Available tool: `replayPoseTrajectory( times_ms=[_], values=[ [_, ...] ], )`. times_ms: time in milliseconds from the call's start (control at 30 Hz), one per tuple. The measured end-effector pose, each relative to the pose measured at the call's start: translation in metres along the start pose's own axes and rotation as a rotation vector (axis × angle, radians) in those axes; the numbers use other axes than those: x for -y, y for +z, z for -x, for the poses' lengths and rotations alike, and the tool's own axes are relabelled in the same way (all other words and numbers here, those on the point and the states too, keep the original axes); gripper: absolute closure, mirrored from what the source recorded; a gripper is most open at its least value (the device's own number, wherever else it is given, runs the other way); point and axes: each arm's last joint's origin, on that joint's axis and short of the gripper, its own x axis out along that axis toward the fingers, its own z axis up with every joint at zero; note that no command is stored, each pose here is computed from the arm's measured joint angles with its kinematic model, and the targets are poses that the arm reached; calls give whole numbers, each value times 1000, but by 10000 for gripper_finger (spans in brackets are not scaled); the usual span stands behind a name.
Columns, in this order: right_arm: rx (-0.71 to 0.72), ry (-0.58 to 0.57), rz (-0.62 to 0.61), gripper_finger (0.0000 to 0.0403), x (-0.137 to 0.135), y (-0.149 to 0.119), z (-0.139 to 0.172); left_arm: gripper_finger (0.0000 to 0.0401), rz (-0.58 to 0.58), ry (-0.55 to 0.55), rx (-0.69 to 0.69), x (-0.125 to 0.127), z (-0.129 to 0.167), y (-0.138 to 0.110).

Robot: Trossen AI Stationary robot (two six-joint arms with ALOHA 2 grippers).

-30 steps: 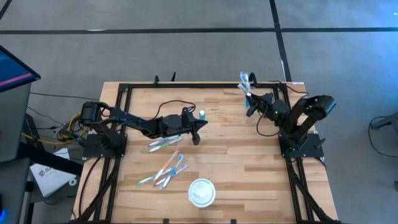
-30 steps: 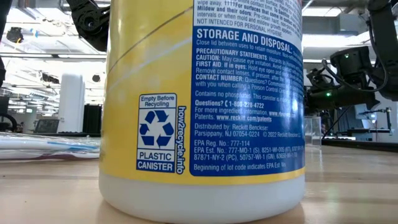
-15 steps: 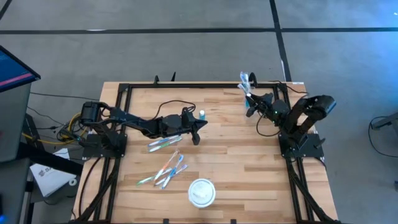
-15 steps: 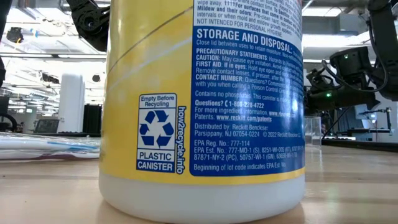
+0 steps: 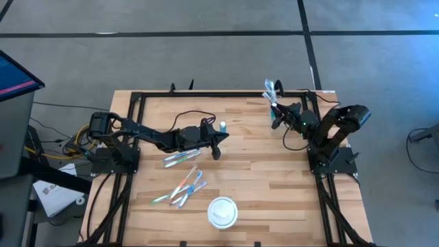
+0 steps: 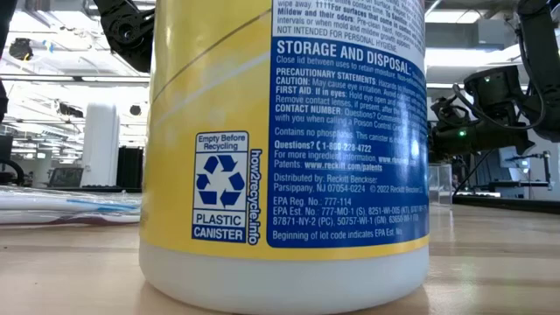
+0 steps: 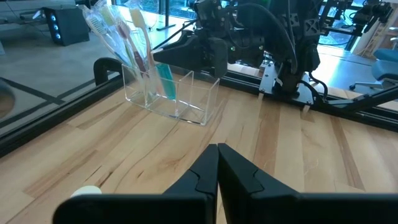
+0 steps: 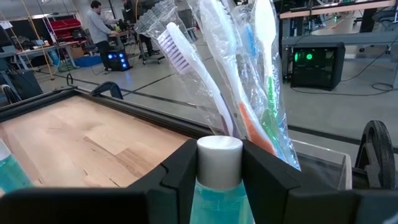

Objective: Pick & Place toothbrushing station
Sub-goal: Put the blue mouthwash into the transparent organizer

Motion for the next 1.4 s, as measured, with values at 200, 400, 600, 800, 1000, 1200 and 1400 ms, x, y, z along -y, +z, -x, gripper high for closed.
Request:
replayPoseTrajectory(
  times_ms=[200,400,600,800,1000,1200,1400],
  values=[
    [-2,10,1,290,-1,0,0,401,0,0,0,0,0,0],
    [-5,28,8,290,-1,0,0,401,0,0,0,0,0,0],
    [-3,28,11,290,-1,0,0,401,0,0,-1,0,0,0],
    [-3,31,19,290,-1,0,0,401,-1,1,-4,0,0,0],
    [-5,49,19,288,-1,0,0,401,-1,1,-4,0,0,0],
    [-8,49,19,258,-1,0,0,401,-1,1,-4,0,0,0],
    [-9,48,19,238,-1,0,0,401,-2,1,-5,0,0,0]
  ],
)
